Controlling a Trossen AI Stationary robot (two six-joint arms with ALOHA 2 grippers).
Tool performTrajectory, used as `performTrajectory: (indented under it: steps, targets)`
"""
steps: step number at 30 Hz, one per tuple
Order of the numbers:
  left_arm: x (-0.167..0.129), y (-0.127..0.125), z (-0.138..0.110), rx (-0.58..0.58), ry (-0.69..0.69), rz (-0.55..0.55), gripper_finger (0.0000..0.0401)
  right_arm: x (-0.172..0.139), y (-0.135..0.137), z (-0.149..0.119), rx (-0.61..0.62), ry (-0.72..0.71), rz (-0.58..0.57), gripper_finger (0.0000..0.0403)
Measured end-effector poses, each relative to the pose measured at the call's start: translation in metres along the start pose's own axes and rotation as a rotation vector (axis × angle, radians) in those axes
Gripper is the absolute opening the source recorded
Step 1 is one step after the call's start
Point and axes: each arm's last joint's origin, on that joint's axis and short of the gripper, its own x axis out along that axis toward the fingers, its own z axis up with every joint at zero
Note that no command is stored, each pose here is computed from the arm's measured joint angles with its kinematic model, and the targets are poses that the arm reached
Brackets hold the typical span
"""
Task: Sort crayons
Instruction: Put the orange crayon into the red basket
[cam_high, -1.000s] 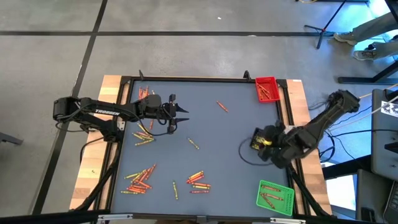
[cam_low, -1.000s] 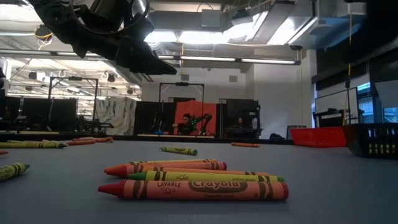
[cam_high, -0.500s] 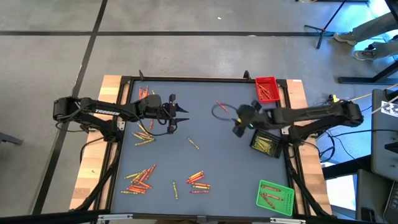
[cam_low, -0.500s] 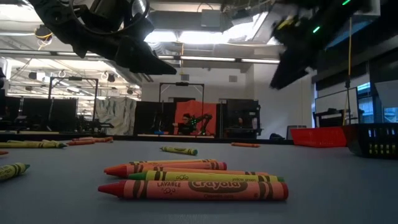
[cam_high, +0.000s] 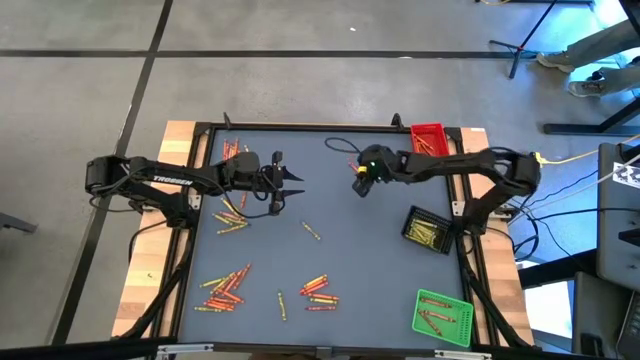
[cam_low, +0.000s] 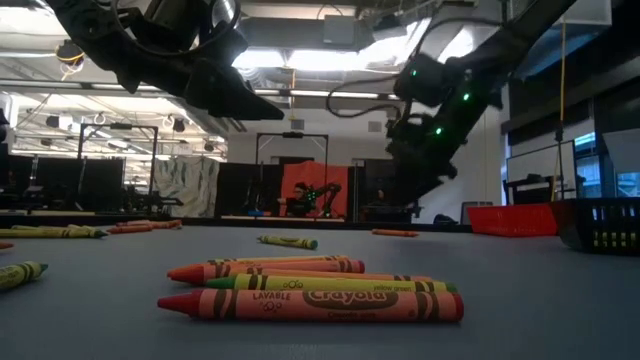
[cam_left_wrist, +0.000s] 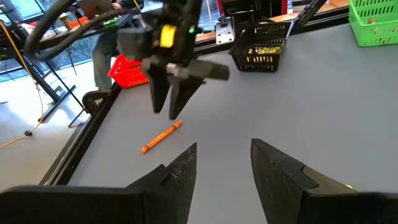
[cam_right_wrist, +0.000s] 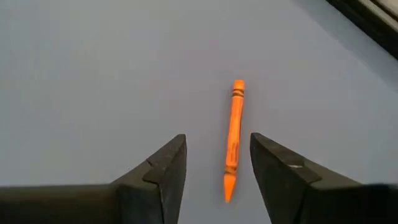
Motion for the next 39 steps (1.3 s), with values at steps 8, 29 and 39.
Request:
performTrajectory:
  steps: [8,29,39]
  targets:
    - [0.0,0.0,0.0,0.0,0.0,0.0,0.0135,0.032,-0.017,-0.007,0.041,0.045,-0.007,0.0154]
    - [0.0,0.0,0.0,0.001,-0.001,0.0,0.0135,0.042,-0.017,-0.013,-0.041,0.081,-0.027,0.0009]
    - [0.0,0.0,0.0,0.0,-0.001,-0.001,0.0135,0.021,-0.013,-0.003,-0.048,0.02,-0.027,0.0009]
